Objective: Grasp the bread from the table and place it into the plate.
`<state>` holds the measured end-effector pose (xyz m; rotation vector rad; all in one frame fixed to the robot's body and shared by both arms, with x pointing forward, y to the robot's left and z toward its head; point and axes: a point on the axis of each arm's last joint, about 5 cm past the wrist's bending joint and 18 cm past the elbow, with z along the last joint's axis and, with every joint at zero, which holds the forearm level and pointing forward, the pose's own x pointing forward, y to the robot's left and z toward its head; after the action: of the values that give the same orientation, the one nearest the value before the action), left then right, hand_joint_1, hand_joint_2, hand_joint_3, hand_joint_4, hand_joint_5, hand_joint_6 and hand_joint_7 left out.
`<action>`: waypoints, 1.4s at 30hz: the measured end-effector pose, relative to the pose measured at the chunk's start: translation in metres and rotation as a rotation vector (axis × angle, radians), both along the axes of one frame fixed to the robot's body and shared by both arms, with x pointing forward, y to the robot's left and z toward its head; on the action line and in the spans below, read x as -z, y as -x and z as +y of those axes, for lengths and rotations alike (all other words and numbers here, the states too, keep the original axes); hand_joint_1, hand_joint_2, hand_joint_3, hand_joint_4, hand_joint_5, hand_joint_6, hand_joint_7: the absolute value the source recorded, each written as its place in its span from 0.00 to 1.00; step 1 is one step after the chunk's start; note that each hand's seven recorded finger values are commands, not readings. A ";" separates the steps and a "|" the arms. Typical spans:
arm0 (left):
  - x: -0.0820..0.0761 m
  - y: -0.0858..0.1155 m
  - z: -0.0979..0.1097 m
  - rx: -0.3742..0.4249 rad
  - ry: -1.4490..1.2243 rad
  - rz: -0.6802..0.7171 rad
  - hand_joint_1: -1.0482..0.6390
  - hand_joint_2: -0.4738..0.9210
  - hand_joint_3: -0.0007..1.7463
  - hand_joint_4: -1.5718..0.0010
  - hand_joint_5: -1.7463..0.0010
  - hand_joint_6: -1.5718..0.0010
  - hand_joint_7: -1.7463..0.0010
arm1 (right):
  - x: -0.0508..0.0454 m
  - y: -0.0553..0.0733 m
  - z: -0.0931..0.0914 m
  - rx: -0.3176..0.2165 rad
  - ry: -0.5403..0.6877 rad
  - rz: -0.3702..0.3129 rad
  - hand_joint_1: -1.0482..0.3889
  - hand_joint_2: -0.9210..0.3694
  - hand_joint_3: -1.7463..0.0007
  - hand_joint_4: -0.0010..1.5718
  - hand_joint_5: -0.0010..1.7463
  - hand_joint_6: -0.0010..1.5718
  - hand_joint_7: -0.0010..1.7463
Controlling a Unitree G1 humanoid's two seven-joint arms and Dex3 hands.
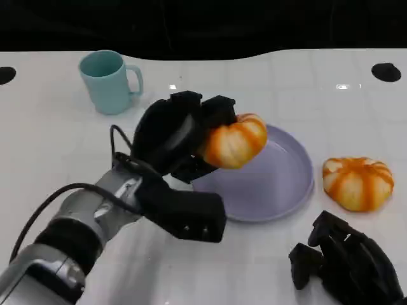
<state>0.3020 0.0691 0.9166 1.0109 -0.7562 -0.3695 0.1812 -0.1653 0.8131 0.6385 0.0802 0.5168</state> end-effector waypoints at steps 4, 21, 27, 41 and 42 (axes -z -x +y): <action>-0.003 -0.005 -0.011 -0.039 -0.131 -0.022 0.45 0.77 0.57 0.40 0.00 0.53 0.00 | 0.0000 0.000 0.001 0.000 -0.002 0.001 0.35 0.00 0.86 0.48 0.98 0.42 0.83; 0.004 0.000 -0.042 -0.015 -0.264 0.168 0.28 0.99 0.17 0.72 0.56 0.69 0.92 | -0.0001 0.000 0.002 -0.004 -0.005 -0.001 0.35 0.00 0.85 0.48 0.97 0.42 0.82; -0.001 -0.004 -0.041 0.005 -0.417 0.318 0.04 1.00 0.33 0.97 0.73 0.89 1.00 | -0.0007 0.000 0.002 -0.005 -0.006 -0.002 0.35 0.00 0.86 0.48 0.98 0.42 0.83; -0.022 -0.006 -0.026 0.050 -0.420 0.320 0.02 1.00 0.37 0.98 0.81 0.90 0.98 | -0.0005 0.001 0.003 -0.007 -0.006 -0.004 0.35 0.00 0.85 0.49 0.98 0.43 0.83; -0.021 -0.005 -0.022 0.064 -0.396 0.330 0.03 1.00 0.37 0.97 0.81 0.89 0.98 | -0.0005 0.001 0.003 -0.007 -0.006 -0.004 0.34 0.00 0.86 0.49 0.98 0.43 0.83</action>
<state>0.3065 0.0467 0.9378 1.2574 -0.4227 -0.7422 0.1804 -0.1625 0.8136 0.6428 0.0771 0.5251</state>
